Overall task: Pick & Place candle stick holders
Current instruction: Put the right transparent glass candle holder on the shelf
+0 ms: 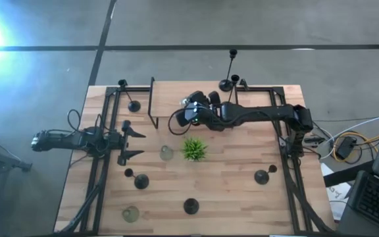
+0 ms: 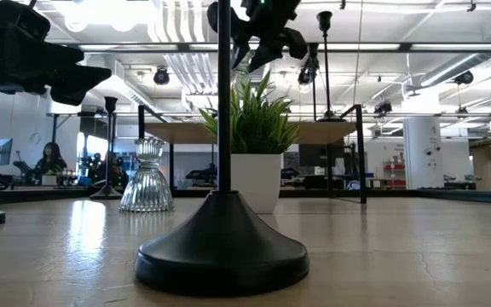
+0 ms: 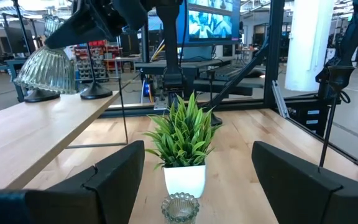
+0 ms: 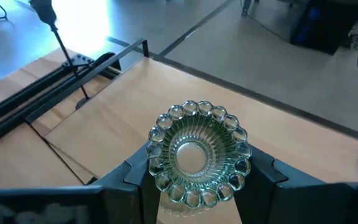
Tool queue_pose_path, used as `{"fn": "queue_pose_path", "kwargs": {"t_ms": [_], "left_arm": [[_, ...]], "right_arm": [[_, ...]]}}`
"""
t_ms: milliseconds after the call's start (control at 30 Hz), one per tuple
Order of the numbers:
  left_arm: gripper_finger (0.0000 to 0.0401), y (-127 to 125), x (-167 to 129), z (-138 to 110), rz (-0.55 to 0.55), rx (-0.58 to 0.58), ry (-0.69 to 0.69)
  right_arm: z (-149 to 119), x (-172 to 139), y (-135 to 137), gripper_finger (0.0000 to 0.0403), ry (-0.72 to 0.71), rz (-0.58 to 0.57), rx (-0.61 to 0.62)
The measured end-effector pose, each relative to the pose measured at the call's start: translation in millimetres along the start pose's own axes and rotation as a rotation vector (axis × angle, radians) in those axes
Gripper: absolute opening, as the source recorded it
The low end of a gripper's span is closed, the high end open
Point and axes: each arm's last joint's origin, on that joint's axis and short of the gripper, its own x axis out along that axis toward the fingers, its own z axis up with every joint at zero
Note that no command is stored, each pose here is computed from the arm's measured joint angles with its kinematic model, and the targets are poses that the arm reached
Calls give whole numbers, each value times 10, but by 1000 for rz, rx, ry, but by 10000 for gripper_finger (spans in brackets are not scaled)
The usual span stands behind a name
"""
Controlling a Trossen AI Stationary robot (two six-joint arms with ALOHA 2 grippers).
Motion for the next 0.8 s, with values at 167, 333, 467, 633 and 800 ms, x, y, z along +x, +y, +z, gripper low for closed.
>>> {"fn": "queue_pose_path", "kwargs": {"t_ms": [167, 333, 467, 633, 800], "left_arm": [[300, 0, 0, 0, 0, 0, 0], [300, 0, 0, 0, 0, 0, 0], [300, 0, 0, 0, 0, 0, 0], [300, 0, 0, 0, -1, 0, 0], [300, 0, 0, 0, -1, 0, 0]], "right_arm": [[-32, 81, -98, 144, 62, -26, -18], [-33, 129, -142, 144, 79, -42, -16], [-20, 178, -184, 144, 112, -24, 4], [-29, 211, -237, 144, 138, -47, 7], [-46, 221, -255, 144, 170, -39, 13]]}}
